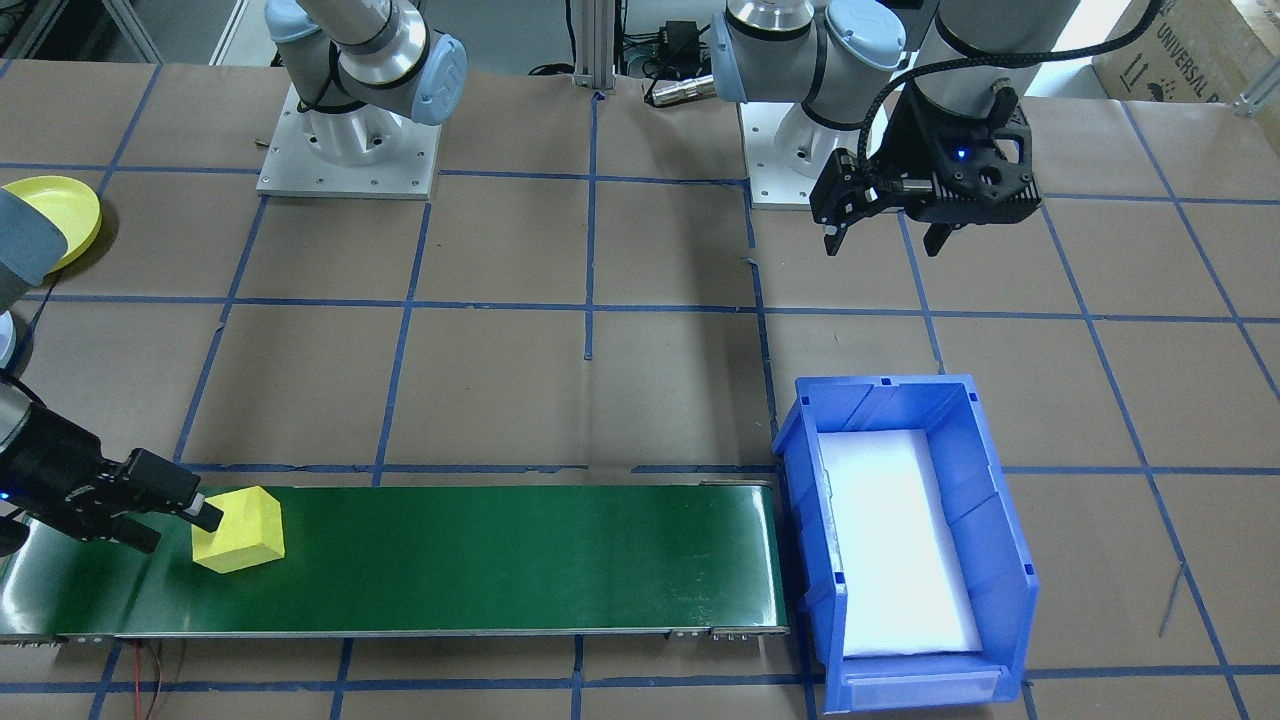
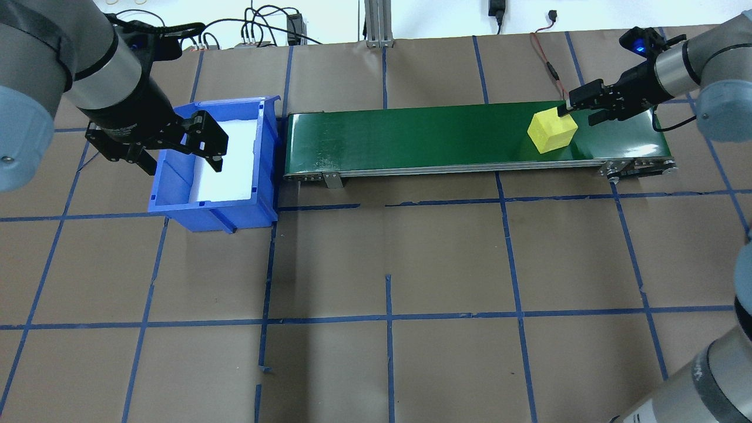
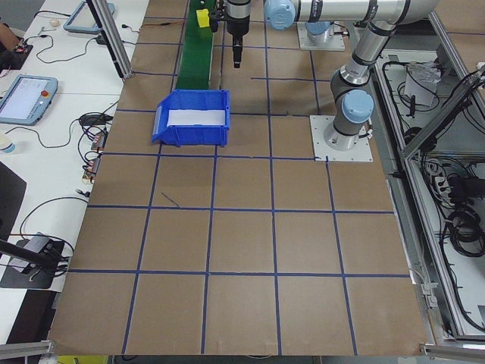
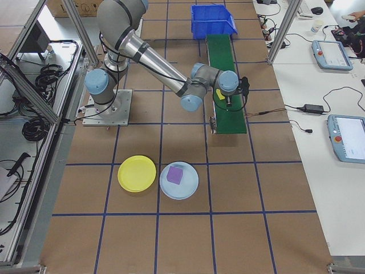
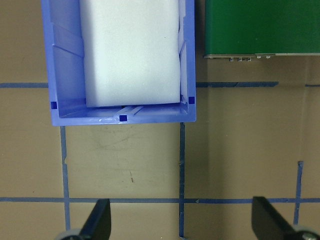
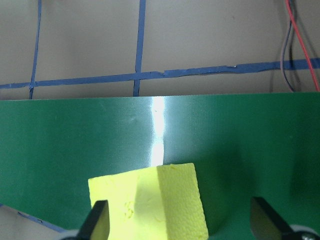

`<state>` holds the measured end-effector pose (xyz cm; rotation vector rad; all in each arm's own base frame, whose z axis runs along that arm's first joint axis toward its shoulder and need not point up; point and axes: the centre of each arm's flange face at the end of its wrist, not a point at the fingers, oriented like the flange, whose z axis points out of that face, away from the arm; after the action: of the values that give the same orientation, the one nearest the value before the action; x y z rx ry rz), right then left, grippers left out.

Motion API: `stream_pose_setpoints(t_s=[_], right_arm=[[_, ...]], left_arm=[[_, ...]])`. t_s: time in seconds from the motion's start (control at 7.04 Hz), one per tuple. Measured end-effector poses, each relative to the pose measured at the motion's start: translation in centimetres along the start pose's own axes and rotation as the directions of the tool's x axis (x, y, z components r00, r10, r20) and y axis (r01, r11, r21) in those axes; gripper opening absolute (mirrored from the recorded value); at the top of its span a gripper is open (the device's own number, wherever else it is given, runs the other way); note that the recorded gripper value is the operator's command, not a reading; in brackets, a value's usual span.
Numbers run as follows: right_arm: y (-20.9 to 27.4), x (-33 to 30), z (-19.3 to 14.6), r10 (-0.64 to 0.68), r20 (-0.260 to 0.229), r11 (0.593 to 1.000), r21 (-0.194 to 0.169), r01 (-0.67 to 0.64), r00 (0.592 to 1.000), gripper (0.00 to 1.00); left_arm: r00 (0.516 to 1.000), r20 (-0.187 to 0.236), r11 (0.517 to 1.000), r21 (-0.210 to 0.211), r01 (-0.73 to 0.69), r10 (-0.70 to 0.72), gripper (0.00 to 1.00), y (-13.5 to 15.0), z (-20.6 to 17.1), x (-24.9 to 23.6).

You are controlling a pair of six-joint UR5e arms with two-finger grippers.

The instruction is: Move block left to right into plate

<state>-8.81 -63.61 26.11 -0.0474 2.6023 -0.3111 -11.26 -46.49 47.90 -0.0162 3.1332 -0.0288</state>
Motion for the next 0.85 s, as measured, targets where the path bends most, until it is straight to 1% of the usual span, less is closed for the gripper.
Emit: stream_pose_setpoints(t_s=[0.28,0.57,0.71,0.85], right_arm=[[0.12,0.11,0.17,-0.003,-0.002,1.0,-0.004,0.003,1.0,1.0],[0.21,0.36,0.32,-0.026,-0.017,1.0,-0.012,0.026,1.0,1.0],[0.33,0.61,0.4,-0.038,-0.035,0.999,-0.023,0.037,0.999,1.0],[0.52,1.02,0.39,-0.052,-0.069,0.998,-0.043,0.049,0.996,1.0]], left_arm=[[1.0,-0.001,1.0,-0.002,-0.001,0.001,1.0,-0.05,0.1,-0.02],[1.0,0.0,1.0,-0.004,-0.011,0.011,1.0,-0.12,0.2,-0.07],[1.0,0.0,1.0,-0.005,-0.021,0.021,1.0,-0.15,0.24,-0.08],[1.0,0.0,1.0,-0.006,-0.027,0.027,1.0,-0.16,0.26,-0.08]])
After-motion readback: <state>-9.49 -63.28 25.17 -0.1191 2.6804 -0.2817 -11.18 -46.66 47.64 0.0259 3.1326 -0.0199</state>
